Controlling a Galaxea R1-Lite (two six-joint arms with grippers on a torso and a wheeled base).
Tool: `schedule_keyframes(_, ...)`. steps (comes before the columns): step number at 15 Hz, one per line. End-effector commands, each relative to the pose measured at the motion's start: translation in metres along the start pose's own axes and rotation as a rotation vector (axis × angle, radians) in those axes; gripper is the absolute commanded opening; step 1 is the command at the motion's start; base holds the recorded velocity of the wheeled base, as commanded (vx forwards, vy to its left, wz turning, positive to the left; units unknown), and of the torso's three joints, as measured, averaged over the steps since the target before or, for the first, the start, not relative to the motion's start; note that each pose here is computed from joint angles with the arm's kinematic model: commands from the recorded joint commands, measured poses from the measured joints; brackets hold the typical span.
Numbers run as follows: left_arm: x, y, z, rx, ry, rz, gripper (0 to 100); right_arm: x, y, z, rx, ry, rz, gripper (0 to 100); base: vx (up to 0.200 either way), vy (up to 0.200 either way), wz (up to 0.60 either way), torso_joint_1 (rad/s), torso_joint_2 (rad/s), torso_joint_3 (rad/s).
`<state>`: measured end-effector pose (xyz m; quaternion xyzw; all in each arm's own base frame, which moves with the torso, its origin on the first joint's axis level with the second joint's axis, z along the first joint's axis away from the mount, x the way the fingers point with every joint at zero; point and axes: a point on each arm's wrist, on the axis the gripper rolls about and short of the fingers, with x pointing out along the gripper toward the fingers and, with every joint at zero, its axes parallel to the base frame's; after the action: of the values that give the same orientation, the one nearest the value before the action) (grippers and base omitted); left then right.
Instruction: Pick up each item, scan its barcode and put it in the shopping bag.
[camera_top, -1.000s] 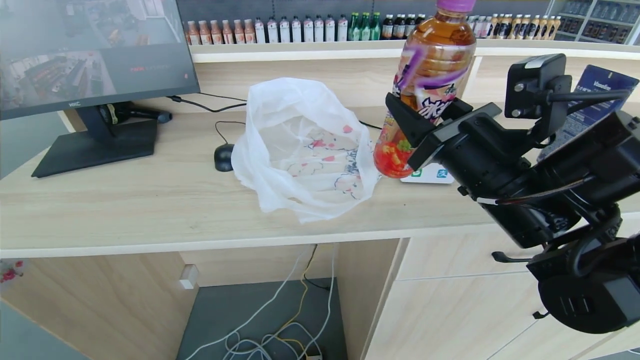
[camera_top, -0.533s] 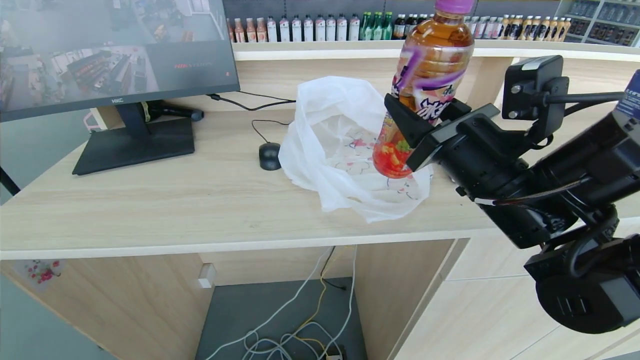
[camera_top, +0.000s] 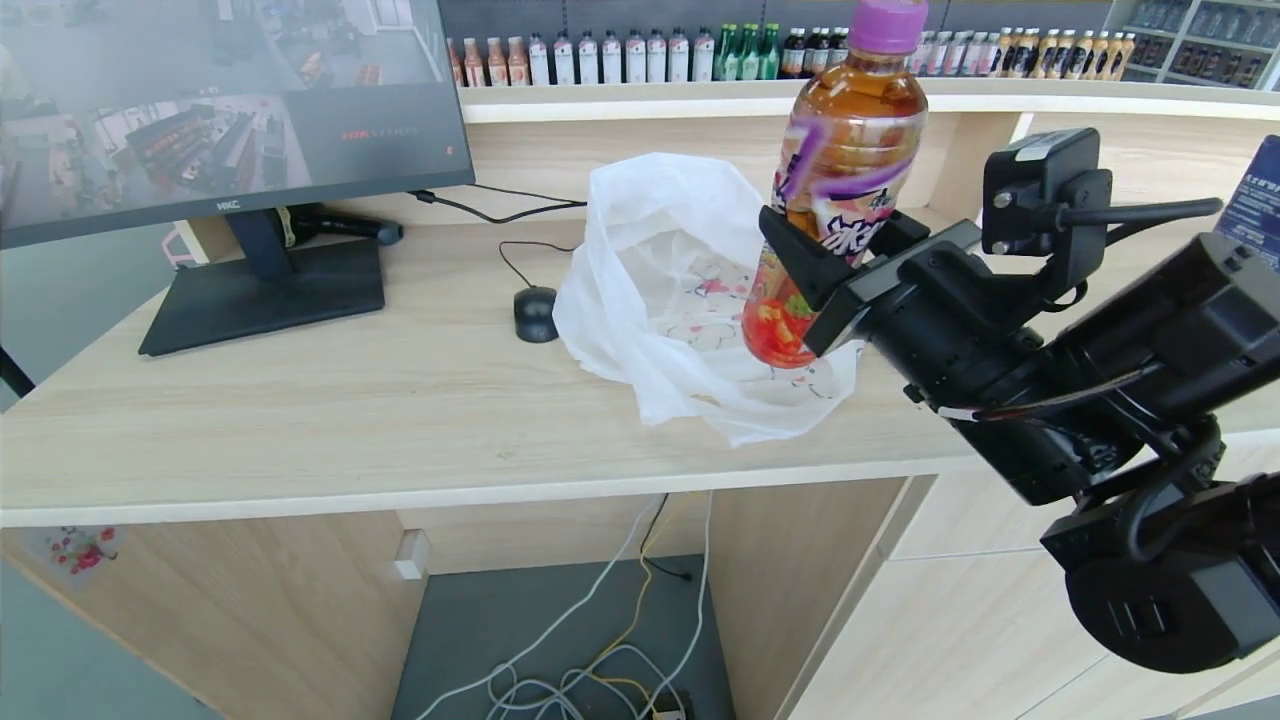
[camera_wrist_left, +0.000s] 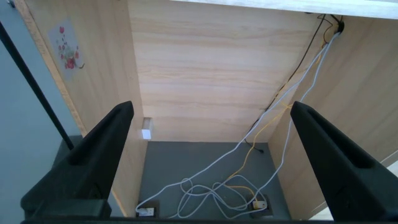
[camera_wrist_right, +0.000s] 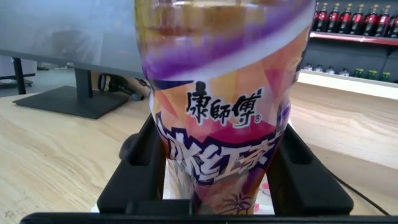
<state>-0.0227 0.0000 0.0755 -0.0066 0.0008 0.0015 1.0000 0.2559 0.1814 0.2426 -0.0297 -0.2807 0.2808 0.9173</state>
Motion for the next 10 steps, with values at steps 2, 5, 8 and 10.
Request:
schedule_keyframes(2, 0.0, 0.0, 0.0, -0.001, 0.0, 0.0, 100, 0.001, 0.002, -0.006, 0.003, 0.031, 0.011, 0, 0.0, 0.0, 0.0, 0.0, 0.0, 0.0)
schedule_keyframes(5, 0.0, 0.0, 0.0, -0.001, 0.0, 0.0, 100, 0.013, 0.0, -0.002, 0.005, 0.084, 0.015, 0, 0.0, 0.0, 0.0, 0.0, 0.0, 0.0)
schedule_keyframes(8, 0.0, 0.0, 0.0, -0.001, 0.0, 0.0, 100, 0.033, -0.004, 0.0, 0.014, 0.131, 0.016, 0, 0.0, 0.0, 0.0, 0.0, 0.0, 0.0)
schedule_keyframes(10, 0.0, 0.0, 0.0, -0.001, 0.0, 0.0, 100, 0.042, -0.015, -0.01, 0.019, 0.152, -0.015, 0, 0.0, 0.0, 0.0, 0.0, 0.0, 0.0)
